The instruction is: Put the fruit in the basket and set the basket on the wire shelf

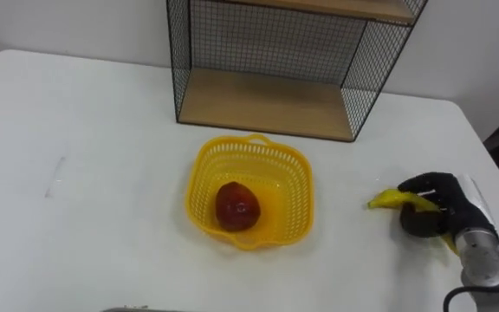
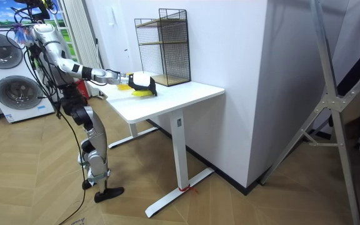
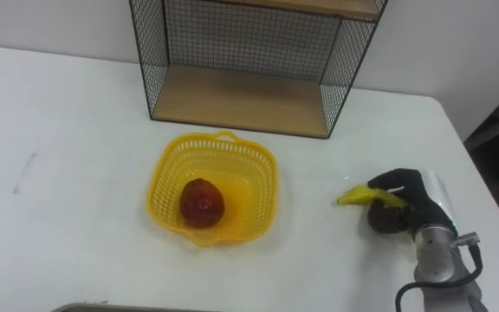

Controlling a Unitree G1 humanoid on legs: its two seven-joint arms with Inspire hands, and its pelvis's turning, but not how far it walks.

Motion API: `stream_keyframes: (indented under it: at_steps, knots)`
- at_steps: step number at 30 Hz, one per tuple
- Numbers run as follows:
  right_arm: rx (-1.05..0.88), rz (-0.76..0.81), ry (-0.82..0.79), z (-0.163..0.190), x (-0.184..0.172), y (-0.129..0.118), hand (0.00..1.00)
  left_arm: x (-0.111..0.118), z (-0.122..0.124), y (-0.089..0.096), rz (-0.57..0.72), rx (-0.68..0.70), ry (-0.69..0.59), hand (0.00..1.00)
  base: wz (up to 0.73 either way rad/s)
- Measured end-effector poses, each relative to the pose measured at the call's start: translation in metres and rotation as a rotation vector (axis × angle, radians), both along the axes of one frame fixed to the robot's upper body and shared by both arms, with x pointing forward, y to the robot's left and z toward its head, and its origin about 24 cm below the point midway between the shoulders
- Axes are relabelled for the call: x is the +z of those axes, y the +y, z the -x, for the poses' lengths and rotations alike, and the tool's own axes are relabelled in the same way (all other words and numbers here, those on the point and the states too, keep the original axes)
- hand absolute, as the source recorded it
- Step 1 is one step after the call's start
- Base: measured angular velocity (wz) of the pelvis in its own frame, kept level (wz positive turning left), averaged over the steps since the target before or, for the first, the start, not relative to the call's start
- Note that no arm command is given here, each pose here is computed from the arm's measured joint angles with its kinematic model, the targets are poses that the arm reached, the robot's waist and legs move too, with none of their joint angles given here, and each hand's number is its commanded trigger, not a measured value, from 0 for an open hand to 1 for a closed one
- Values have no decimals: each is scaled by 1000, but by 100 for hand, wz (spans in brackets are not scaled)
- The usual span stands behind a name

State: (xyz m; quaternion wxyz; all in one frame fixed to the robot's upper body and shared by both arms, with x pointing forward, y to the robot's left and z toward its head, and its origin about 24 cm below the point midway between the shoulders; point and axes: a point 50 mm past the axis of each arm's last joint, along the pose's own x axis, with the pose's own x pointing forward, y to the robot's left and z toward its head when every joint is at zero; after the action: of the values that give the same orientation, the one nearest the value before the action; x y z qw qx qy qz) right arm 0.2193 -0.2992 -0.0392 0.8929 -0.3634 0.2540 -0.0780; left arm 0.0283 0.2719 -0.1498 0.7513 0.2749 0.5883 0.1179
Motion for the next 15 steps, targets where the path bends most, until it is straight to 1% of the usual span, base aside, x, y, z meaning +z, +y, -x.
stream_keyframes:
  at_steps: [15]
  knots:
    - [16, 4, -15, -3, 4, 5, 100, 0, -3, 0, -4, 0, -13, 0, -1]
